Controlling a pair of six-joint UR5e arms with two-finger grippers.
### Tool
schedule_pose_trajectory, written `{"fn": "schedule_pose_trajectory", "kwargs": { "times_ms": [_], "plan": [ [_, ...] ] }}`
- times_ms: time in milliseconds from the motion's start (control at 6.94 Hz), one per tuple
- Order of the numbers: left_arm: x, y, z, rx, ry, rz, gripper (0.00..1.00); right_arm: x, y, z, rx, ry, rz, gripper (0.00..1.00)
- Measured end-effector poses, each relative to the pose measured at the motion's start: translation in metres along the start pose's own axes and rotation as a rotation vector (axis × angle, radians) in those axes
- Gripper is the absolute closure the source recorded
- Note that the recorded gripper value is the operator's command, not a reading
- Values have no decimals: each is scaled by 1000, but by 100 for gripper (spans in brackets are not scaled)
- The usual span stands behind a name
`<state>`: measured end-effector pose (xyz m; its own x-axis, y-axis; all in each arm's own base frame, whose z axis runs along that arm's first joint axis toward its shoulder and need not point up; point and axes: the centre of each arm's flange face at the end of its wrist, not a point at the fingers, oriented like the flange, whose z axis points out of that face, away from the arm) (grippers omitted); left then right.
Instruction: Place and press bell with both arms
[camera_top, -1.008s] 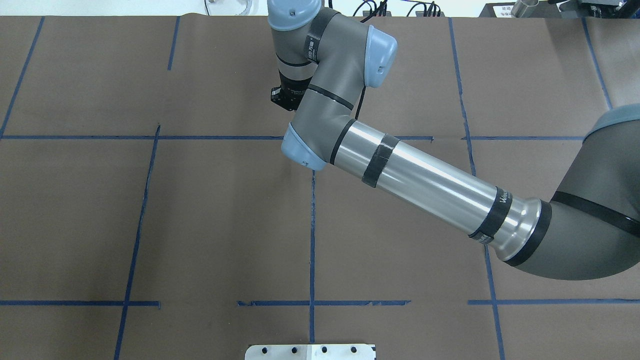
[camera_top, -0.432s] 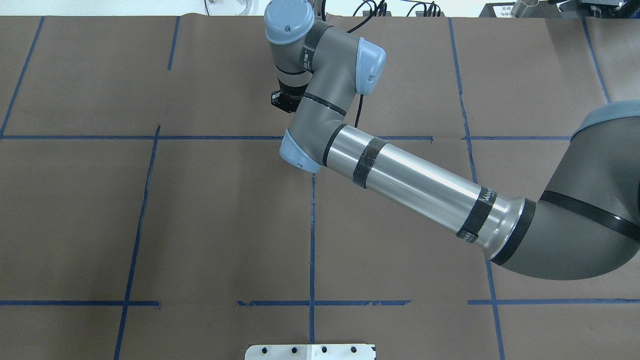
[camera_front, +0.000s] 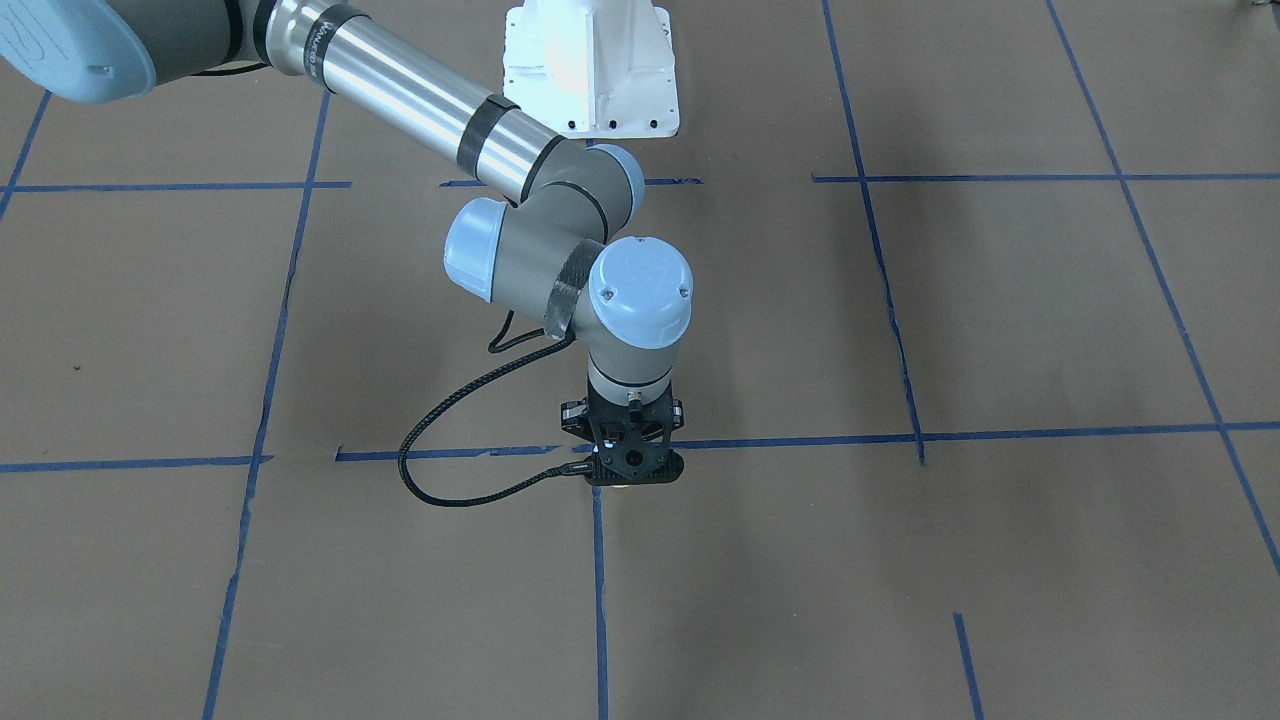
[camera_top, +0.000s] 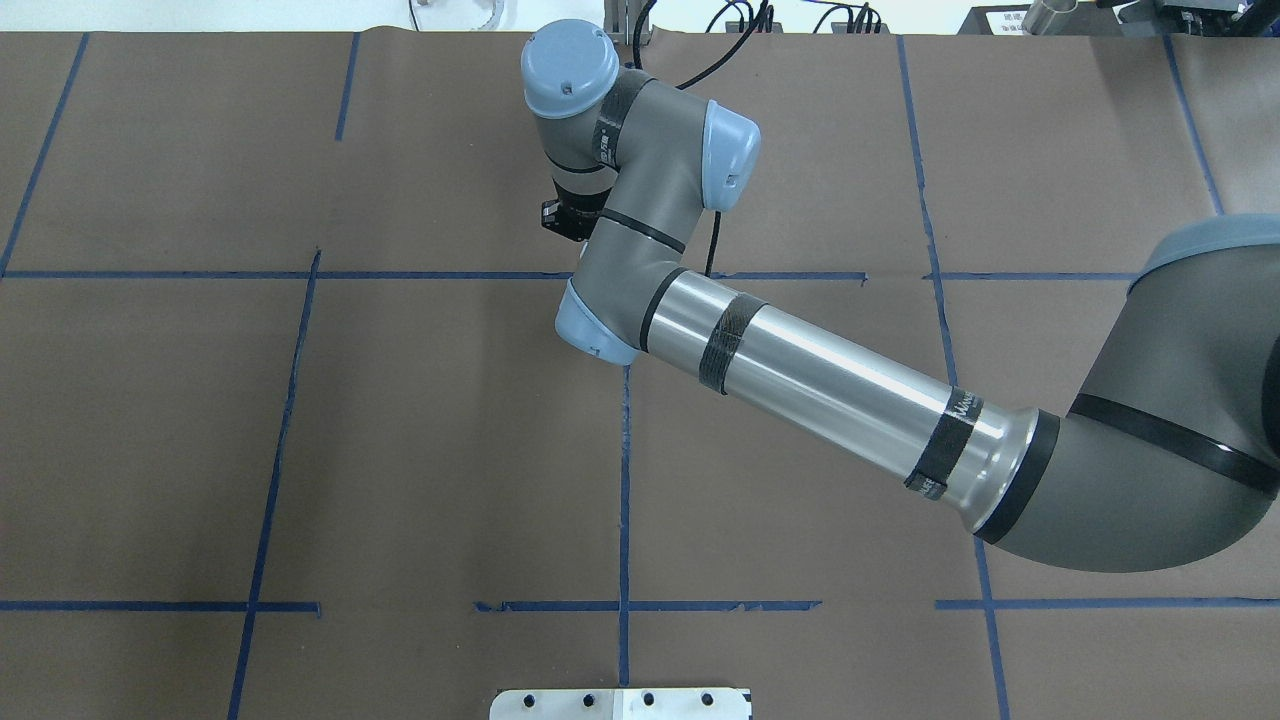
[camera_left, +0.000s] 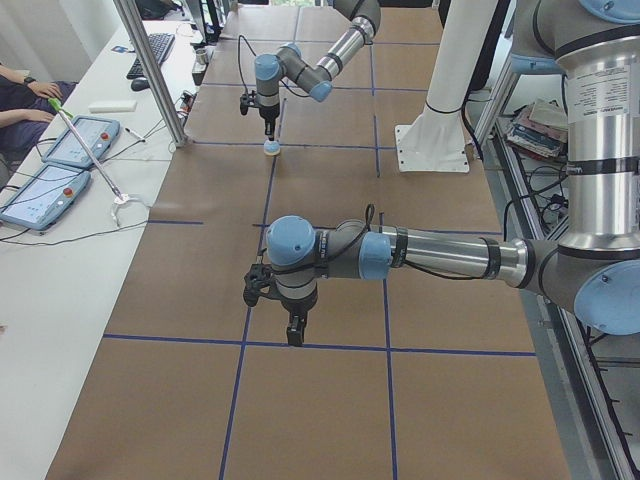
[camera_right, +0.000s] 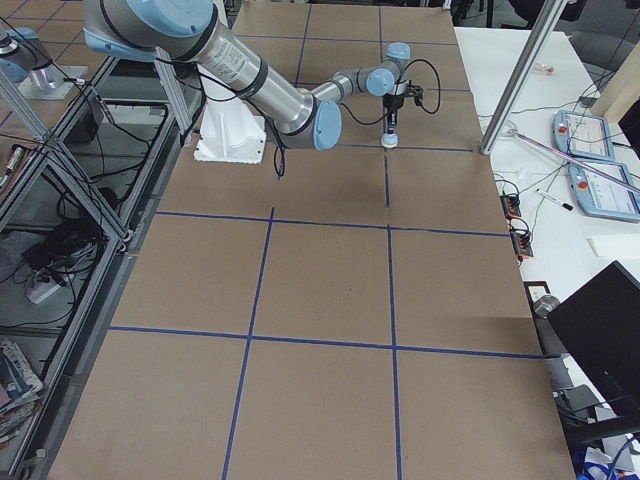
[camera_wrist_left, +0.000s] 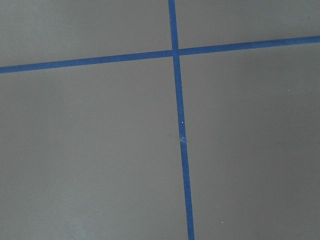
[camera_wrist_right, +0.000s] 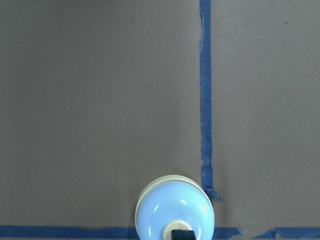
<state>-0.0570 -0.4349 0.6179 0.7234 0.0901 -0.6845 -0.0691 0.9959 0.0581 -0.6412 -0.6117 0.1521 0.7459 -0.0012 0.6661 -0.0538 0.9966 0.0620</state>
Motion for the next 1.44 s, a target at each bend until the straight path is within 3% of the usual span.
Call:
{"fn": "schedule_pose_trajectory", "kwargs": {
  "times_ms": [720, 1008, 1152, 1296, 1440],
  "plan": [
    [-1, 0, 1, -2, 0, -2, 0, -4, 1, 9, 2, 7, 3, 100],
    [-2, 0, 3, -6, 0, -5, 0, -12, -14, -26, 3, -40, 11, 95],
    [-3, 1, 4, -8, 1, -6, 0, -13, -20, -43, -4, -64, 16, 41],
    [-3, 1, 4, -9, 0, -7, 0, -10, -25, -50, -9, -69, 23, 1],
    [-4, 1, 5, -10, 0, -7, 0, -5, -28, -54, -13, -63, 30, 0]
  ]
}}
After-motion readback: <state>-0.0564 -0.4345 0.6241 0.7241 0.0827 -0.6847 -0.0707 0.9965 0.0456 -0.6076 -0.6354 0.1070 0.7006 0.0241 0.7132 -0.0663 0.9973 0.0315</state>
